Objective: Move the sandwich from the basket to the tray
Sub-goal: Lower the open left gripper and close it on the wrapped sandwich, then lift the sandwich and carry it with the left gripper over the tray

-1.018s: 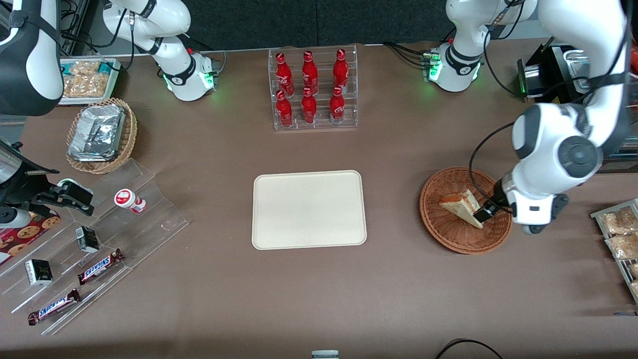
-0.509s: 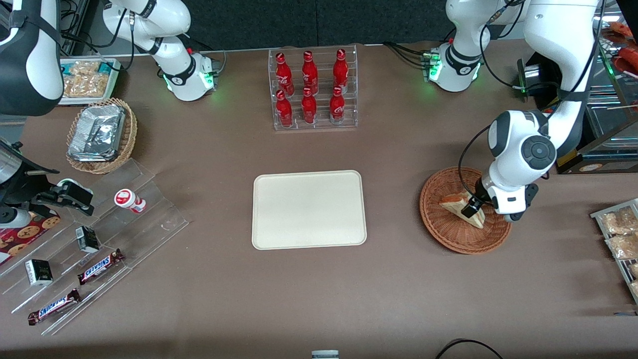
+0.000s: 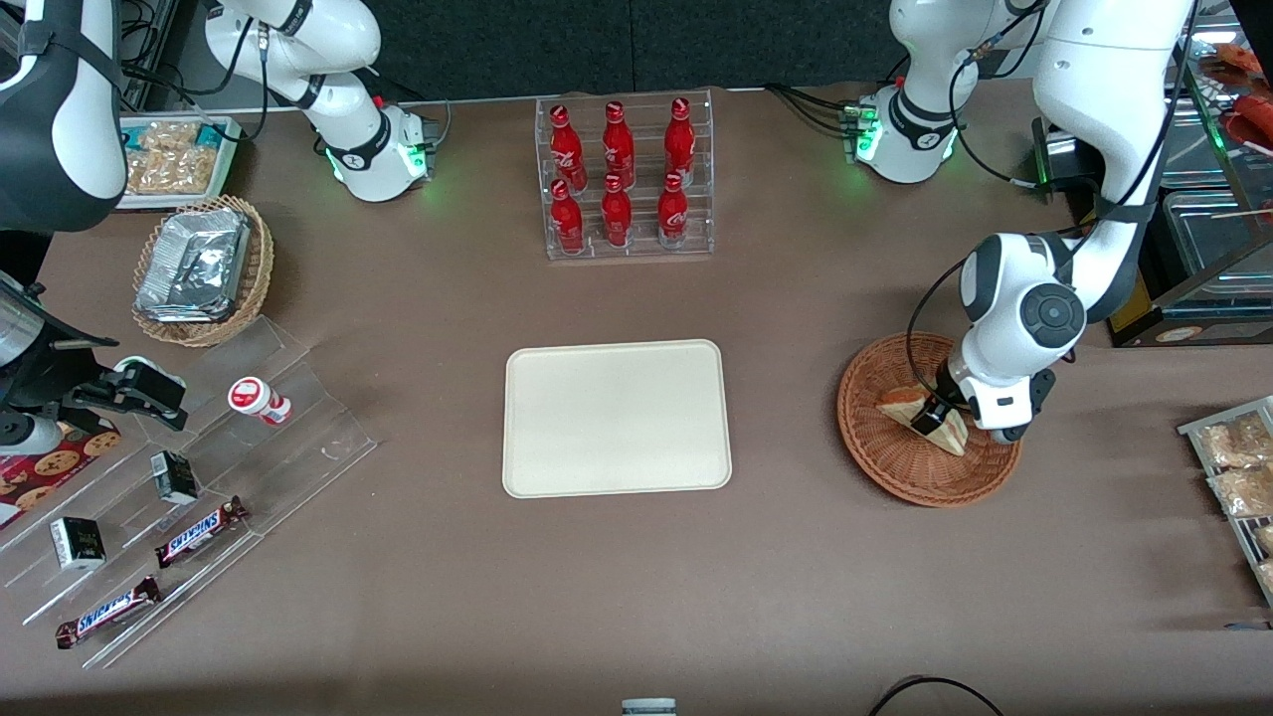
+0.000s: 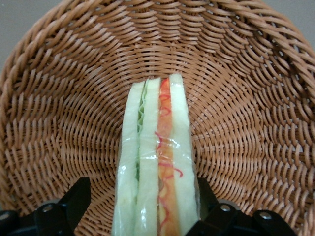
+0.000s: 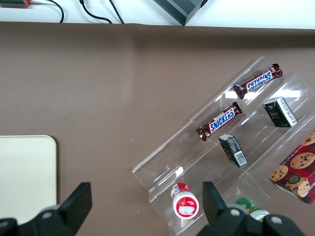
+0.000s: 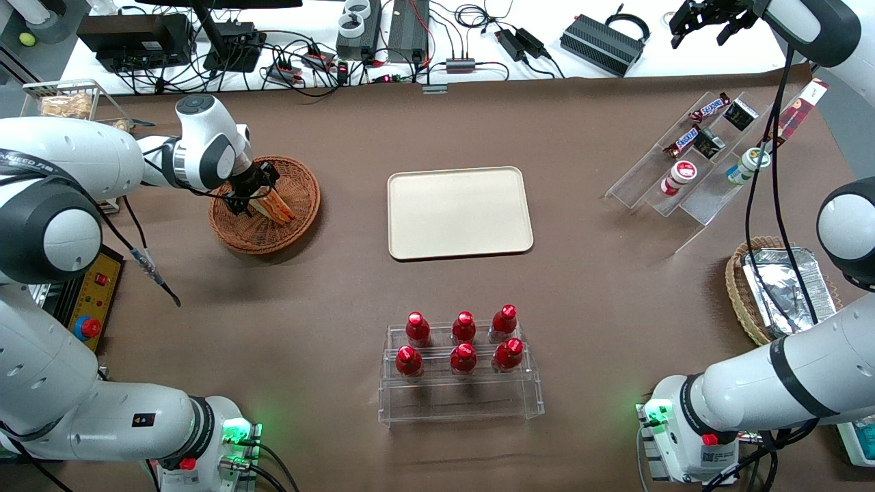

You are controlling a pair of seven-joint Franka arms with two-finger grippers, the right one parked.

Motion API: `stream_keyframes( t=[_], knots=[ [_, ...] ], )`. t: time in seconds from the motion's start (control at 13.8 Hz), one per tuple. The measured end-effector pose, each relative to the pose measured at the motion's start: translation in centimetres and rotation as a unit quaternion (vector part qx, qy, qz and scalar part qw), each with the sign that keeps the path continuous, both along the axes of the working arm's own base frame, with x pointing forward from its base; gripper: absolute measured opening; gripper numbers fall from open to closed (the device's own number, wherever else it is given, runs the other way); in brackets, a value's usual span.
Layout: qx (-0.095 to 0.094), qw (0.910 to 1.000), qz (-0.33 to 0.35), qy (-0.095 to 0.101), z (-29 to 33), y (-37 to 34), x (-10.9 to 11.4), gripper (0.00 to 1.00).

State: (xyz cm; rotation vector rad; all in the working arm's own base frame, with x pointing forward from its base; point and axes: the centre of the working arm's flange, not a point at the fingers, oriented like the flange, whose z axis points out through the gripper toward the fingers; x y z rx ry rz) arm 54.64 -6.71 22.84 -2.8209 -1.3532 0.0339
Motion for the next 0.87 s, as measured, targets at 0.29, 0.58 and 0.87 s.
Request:
stream_keyframes(
  t=[0.29,0.58,0.87],
  knots=[
    [-0.001,1.0000,0.004,-0.009,0.5,-0.1,0.5,0.53],
    [0.000,0.9998,-0.017,0.007,6.6,-2.5,2.5,0.26],
    [-0.006,0.9949,-0.095,0.031,18.3,-11.2,4.1,0.26]
  ],
)
